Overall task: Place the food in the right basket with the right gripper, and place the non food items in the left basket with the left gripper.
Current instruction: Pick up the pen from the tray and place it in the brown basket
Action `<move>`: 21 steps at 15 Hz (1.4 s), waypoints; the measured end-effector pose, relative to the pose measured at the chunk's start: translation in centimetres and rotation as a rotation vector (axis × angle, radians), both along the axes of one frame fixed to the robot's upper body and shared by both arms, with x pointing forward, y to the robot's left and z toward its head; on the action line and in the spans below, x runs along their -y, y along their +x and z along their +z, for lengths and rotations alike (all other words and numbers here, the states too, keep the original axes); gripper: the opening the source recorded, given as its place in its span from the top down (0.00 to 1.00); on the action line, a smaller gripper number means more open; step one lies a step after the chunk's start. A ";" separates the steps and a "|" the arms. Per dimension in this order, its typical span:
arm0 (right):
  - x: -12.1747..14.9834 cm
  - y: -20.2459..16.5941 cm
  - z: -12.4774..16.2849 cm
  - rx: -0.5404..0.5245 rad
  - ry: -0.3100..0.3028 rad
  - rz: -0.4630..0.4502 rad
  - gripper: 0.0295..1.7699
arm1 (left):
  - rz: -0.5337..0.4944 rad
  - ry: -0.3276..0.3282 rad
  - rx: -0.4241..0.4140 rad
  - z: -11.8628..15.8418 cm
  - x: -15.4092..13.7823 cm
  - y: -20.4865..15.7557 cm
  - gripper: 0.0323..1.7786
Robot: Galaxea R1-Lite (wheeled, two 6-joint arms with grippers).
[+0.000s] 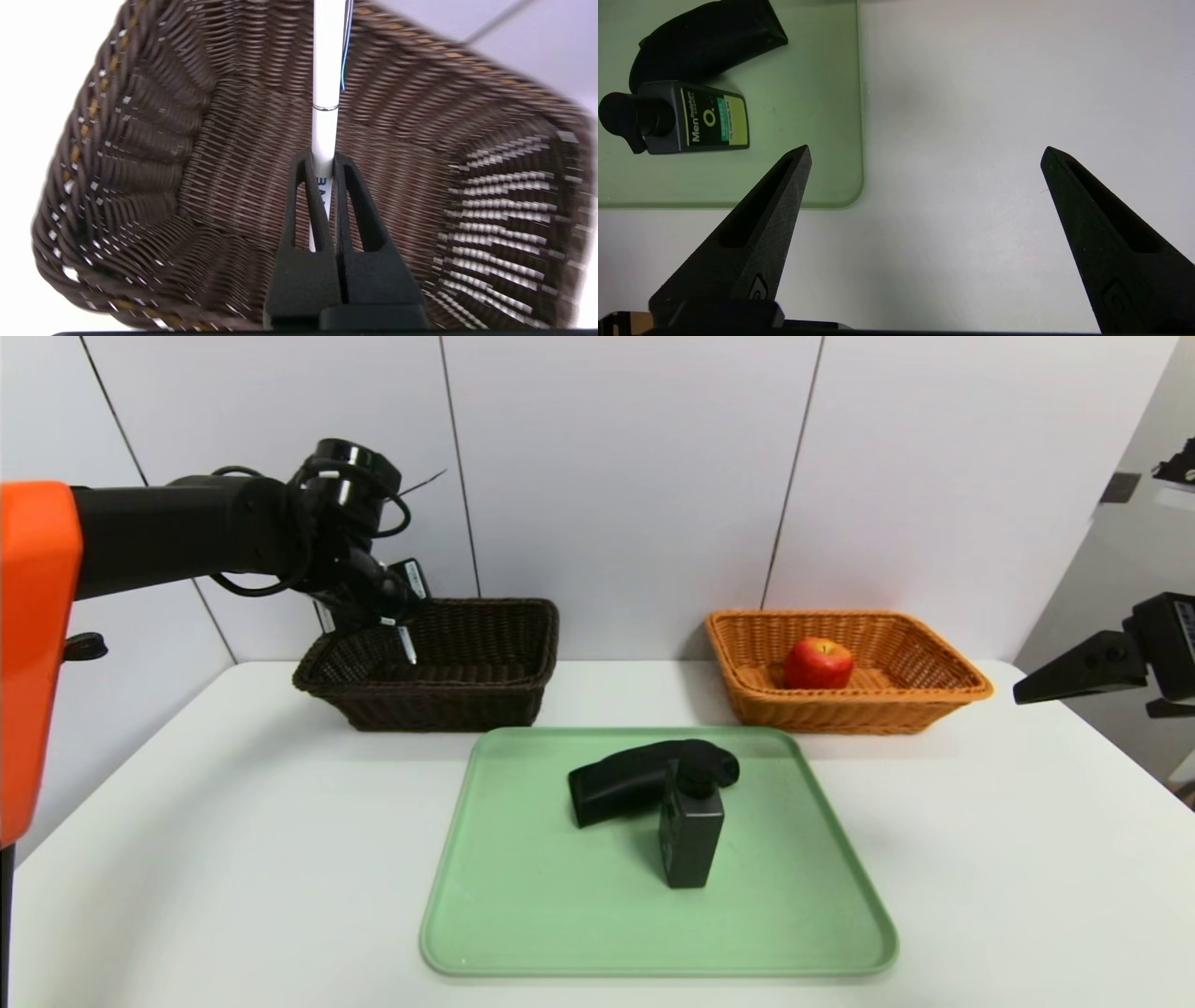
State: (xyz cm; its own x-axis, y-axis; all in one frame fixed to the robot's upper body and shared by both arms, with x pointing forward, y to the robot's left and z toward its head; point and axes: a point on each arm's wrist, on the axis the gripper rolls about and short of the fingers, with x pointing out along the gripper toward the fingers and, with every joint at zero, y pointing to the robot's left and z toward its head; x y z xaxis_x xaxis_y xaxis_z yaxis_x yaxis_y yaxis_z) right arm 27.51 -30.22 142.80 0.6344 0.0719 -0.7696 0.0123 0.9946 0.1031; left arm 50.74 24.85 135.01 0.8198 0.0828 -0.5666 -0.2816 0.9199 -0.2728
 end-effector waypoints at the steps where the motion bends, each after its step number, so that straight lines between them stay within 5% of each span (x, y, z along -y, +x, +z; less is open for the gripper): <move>1: 0.0 0.1 -0.1 -0.001 -0.001 0.002 0.04 | 0.003 0.003 -0.009 -0.4 -0.1 0.3 0.98; 14: -0.4 1.5 -0.4 0.013 0.002 0.046 0.04 | 0.007 0.007 -0.055 -2.6 -0.1 1.5 0.98; 21: -0.4 1.7 -0.5 0.008 0.001 0.046 0.04 | 0.011 0.011 -0.064 -2.6 -0.2 1.4 0.45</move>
State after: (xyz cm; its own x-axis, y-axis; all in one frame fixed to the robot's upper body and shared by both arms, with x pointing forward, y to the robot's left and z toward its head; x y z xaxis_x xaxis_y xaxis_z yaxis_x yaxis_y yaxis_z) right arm 29.17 -29.83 142.28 0.6367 0.1020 -0.7643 -0.0340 0.9940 0.1043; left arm 52.19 25.05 132.38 0.7809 0.0984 -0.6169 -0.3085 0.9194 -0.2439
